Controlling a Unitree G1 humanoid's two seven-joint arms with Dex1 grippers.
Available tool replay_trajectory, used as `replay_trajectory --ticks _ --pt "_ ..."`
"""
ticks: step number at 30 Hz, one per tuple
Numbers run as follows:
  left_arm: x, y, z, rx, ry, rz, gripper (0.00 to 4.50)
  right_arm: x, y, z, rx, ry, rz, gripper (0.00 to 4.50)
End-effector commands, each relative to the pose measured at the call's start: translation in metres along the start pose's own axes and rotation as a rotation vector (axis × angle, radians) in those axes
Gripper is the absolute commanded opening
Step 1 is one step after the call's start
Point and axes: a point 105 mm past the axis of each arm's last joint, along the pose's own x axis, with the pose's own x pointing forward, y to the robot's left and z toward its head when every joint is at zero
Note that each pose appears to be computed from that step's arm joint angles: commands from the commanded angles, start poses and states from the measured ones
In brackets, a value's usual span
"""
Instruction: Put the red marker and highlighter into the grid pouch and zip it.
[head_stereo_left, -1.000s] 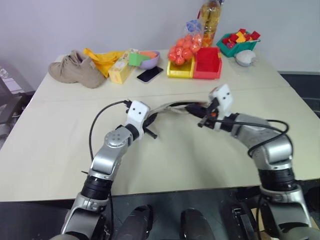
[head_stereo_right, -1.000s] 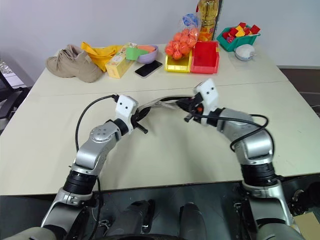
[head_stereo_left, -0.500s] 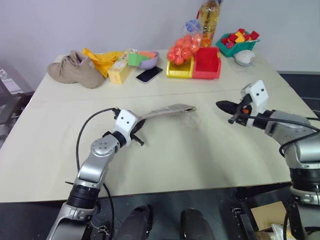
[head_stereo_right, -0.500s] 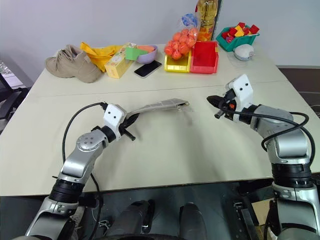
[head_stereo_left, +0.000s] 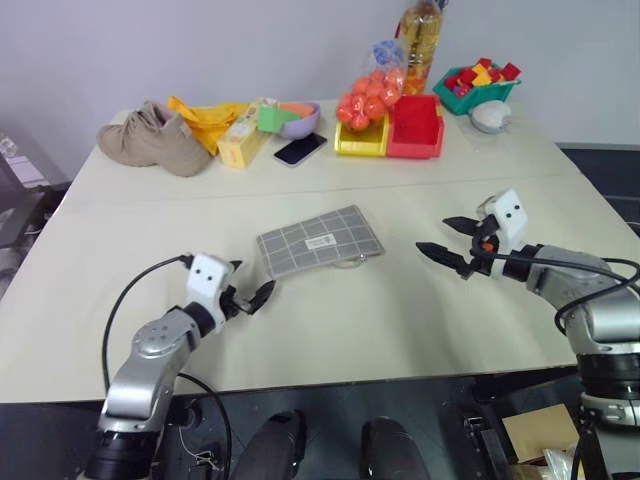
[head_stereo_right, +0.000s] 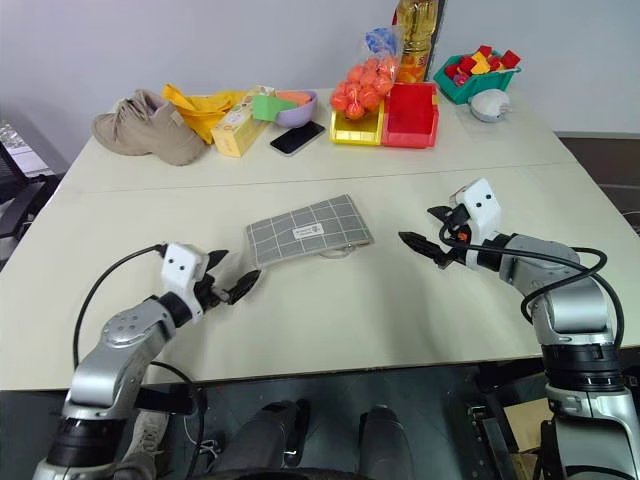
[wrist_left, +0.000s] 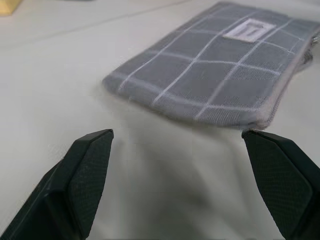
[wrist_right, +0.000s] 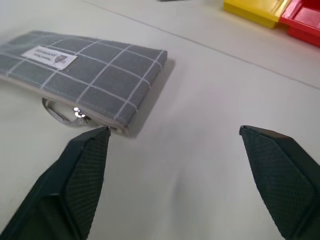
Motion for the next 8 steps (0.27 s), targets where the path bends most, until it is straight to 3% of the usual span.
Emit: replay_trajectory --ticks 1,8 --pt "-0.011 0.011 0.008 0.017 -0.026 0.053 4.5 -0.004 -0.003 0.008 -0.007 -0.045 -0.005 4.45" --pt "-0.023 0.021 -0.004 0.041 0.012 0.115 4.5 0.0 -0.006 -0.004 0.031 -0.047 -0.01 4.45"
